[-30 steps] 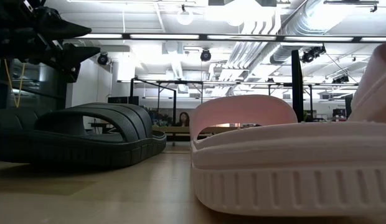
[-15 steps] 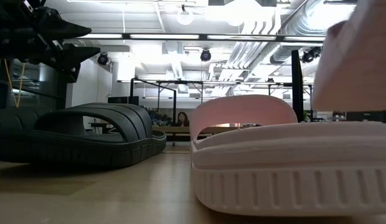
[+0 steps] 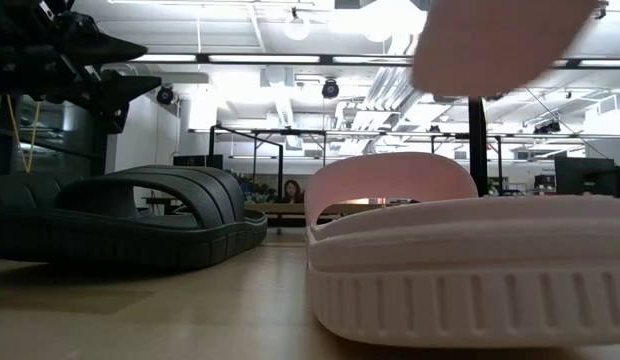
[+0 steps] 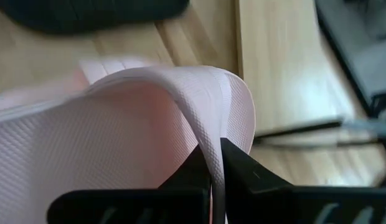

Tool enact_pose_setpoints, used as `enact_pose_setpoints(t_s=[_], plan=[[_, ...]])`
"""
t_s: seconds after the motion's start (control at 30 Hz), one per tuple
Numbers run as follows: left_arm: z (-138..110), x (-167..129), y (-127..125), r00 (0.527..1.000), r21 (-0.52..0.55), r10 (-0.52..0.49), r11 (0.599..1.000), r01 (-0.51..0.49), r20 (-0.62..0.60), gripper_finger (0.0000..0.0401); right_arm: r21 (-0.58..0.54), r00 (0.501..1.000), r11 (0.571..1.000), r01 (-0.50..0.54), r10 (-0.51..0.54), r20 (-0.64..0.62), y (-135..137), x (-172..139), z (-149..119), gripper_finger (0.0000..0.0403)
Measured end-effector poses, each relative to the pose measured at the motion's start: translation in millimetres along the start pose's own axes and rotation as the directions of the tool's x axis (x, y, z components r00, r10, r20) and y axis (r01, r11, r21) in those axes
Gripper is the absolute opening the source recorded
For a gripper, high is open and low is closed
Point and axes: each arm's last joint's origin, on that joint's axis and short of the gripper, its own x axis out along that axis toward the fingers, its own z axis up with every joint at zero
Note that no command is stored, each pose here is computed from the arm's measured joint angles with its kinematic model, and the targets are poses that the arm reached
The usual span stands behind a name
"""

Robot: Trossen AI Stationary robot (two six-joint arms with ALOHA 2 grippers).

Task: Pick and place slides into the shelf
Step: Put the right pink slide on the shelf

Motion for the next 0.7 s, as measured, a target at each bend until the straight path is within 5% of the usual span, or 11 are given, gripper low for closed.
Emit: enact_pose_setpoints(t_s=[0.3,0.7], plan=[[-0.3,0.0,0.1,1.000,0.000,0.001,1.000,-0.001,-0.003,0.0205,-0.037,0.984,0.999,0.009,-0.003,0.180,-21.4,-20.6,44.0,0.0002],[-0.3,0.0,0.1,1.000,0.000,0.002,1.000,-0.002,-0.002,0.0205,-0.069,0.986,0.993,0.101,-0.090,0.143,-53.4,7.7,83.7,0.0002]])
